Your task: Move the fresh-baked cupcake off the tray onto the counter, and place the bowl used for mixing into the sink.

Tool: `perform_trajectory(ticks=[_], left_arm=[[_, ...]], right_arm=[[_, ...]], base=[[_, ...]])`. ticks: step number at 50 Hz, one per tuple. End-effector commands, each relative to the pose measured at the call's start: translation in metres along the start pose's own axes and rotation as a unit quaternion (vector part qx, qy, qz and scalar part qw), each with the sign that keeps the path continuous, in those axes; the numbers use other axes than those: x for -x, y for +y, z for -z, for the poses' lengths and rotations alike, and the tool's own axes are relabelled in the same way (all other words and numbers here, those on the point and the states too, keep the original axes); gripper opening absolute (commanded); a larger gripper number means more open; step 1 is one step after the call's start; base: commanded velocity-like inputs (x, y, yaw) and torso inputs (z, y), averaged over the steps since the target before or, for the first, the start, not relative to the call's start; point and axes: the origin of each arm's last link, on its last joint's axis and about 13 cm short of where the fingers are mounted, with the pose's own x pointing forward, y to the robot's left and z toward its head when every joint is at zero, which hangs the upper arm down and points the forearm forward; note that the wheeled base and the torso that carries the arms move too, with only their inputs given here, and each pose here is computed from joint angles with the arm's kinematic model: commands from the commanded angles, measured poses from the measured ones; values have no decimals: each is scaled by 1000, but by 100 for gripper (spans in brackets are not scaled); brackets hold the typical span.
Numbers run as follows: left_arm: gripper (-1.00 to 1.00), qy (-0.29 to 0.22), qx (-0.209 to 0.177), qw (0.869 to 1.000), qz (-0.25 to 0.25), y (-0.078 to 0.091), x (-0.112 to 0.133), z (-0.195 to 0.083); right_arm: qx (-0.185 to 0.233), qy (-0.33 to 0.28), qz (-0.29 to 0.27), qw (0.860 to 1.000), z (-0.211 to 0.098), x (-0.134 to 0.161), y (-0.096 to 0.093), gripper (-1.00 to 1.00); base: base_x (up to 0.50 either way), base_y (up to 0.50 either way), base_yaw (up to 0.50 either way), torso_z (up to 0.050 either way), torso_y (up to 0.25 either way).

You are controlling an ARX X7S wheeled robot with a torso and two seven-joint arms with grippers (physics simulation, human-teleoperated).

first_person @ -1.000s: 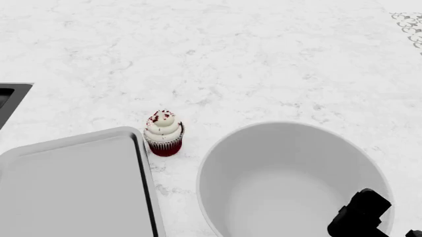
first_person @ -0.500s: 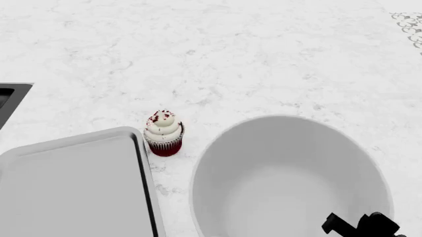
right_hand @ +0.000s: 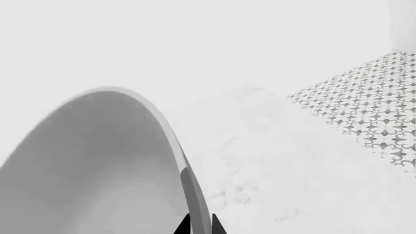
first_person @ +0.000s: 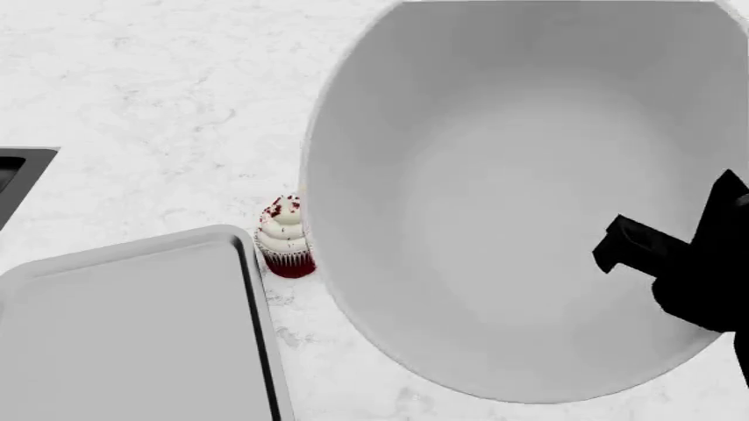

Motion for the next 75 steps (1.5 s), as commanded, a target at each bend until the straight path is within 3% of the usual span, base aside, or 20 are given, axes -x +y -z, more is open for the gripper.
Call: perform_trajectory(ticks=[1,9,35,75], left_arm=[[100,-4,2,1000,-1,1,2,-1],[100,-5,1,1000,-1,-1,3,-3],[100,-12,5,1000,1,2,6,-3],[100,-16,5,1000,-2,4,8,-3]], right_arm=[[51,-146,-51,987,-24,13,33,-100],[69,-158,-63,983,-9,-7,37,-100],[107,-135,-65,983,2,-12,41,-100],[106,-98,-63,988,18,-27,35,-100]], base=[[0,0,0,0,0],[0,0,0,0,0],[-24,469,0,0,0],[-29,500,0,0,0]])
